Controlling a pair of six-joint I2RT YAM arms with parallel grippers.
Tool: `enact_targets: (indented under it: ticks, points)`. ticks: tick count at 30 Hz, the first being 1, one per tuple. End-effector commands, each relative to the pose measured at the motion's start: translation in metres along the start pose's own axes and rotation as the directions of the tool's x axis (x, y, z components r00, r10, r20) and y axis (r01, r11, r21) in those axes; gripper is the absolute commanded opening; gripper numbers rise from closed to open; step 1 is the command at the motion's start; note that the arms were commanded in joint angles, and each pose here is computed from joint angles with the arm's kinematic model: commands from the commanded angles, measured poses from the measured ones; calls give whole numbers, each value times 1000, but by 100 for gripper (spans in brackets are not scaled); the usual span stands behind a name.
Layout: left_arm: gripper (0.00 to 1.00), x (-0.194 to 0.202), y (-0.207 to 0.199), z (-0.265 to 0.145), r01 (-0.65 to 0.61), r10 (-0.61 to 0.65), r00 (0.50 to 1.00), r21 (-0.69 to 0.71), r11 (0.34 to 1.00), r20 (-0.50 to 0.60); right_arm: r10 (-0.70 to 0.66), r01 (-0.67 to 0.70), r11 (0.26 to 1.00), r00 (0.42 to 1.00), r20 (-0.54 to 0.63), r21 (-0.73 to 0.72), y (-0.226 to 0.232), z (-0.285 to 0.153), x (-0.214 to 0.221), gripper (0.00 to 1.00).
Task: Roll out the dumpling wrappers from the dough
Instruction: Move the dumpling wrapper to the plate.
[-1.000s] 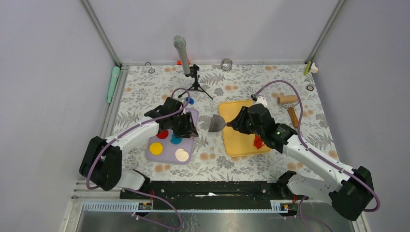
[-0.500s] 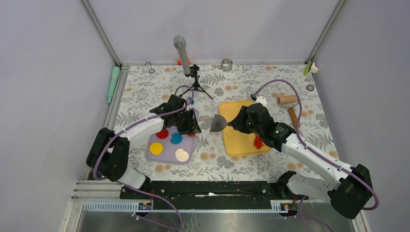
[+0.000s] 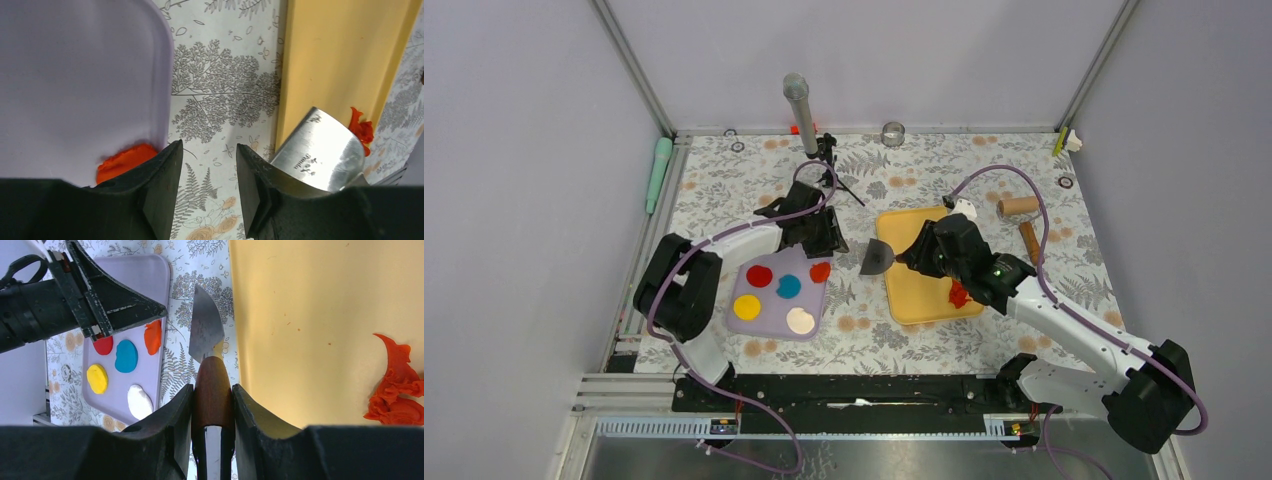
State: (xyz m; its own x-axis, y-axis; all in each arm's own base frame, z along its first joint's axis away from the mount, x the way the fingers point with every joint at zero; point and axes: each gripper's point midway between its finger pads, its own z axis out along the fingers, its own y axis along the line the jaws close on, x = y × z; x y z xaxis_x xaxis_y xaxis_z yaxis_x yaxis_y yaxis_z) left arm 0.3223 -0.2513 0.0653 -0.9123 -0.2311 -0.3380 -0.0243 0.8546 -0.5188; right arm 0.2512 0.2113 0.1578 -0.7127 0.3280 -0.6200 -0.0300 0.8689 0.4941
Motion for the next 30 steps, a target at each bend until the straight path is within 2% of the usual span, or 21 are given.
enact_targets:
  ticks: [1, 11, 20, 30]
  points:
    - [46, -25, -6, 3, 6, -6, 997, 3, 1000, 82, 20, -17, 999, 996, 86, -39, 12, -10, -25, 0]
    - [46, -29, 12, 6, 17, -12, 995, -51, 999, 96, 31, -28, 999, 996, 78, -39, 12, -7, -23, 0]
    - [46, -13, 14, 23, 21, -21, 1000, -34, 999, -4, 37, -34, 998, 996, 82, -44, 15, -6, -25, 0]
    - [45, 1, 33, 13, 13, -21, 998, -136, 991, -55, 28, -25, 999, 996, 84, -37, 13, -5, -25, 0]
